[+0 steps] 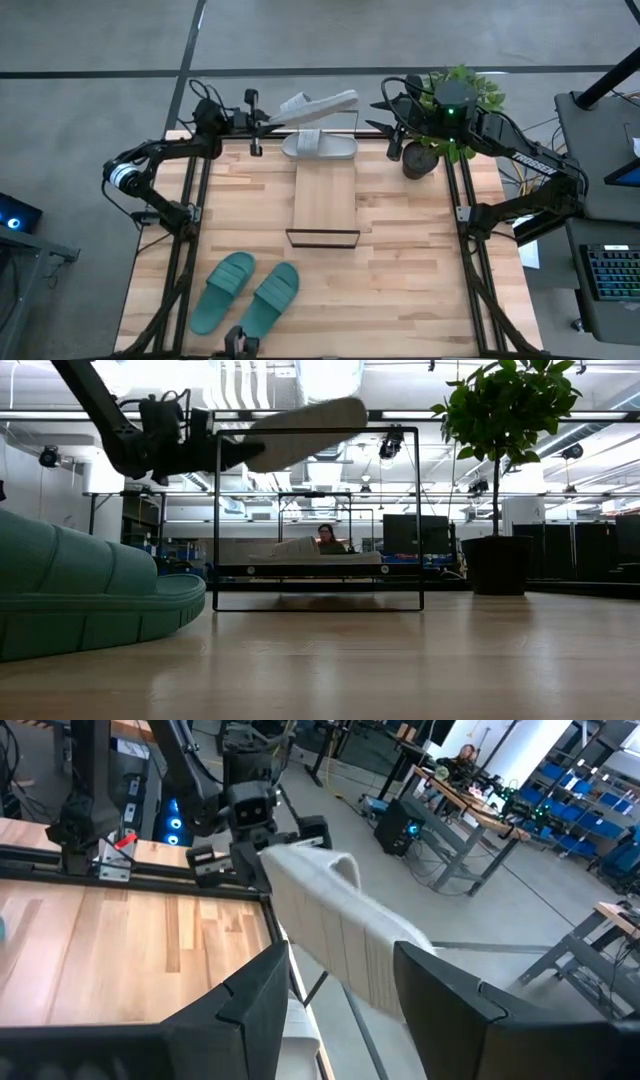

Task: Pick and place slides into the shelf
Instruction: Put the gray slipper on the shelf

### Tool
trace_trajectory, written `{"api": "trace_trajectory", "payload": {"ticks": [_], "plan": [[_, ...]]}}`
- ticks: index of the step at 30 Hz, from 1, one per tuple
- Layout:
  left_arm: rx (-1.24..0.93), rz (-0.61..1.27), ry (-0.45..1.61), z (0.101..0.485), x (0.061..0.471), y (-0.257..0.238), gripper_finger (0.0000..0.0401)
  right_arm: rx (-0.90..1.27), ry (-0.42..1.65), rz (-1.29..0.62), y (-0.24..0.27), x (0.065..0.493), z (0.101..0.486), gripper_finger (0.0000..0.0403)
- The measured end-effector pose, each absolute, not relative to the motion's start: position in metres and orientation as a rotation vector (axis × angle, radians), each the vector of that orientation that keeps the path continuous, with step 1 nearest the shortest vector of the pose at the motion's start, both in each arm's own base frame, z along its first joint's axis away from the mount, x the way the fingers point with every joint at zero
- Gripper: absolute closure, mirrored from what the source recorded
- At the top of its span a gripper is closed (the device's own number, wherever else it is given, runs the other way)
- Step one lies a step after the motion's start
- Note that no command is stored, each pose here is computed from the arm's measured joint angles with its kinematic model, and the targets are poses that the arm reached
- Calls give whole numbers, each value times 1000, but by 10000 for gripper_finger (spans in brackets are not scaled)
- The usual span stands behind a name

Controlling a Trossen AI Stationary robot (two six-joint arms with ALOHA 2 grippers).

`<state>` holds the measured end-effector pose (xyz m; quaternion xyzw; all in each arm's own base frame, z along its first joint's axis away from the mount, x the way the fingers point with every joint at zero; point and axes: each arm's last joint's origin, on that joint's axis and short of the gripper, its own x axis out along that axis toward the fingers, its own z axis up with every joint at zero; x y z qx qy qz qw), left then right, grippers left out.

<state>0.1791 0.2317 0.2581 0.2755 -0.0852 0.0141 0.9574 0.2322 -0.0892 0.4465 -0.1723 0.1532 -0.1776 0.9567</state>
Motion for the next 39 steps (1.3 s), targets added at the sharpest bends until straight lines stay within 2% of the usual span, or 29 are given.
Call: {"api": "trace_trajectory", "payload": {"ticks": [10,18,26,35,39], "plan": [[709,52,-46,235,173,222,390,-350,312,-360,-89,232,446,230],[843,154,209,224,169,200,390,-357,314,-360,-89,232,446,230],[909,77,148,225,159,167,390,-359,316,-360,-89,232,446,230],[1056,-65,176,196,159,145,390,-351,336,-356,-89,232,444,230],[1038,-68,214,187,163,147,390,-346,337,-357,-89,232,443,230]]}}
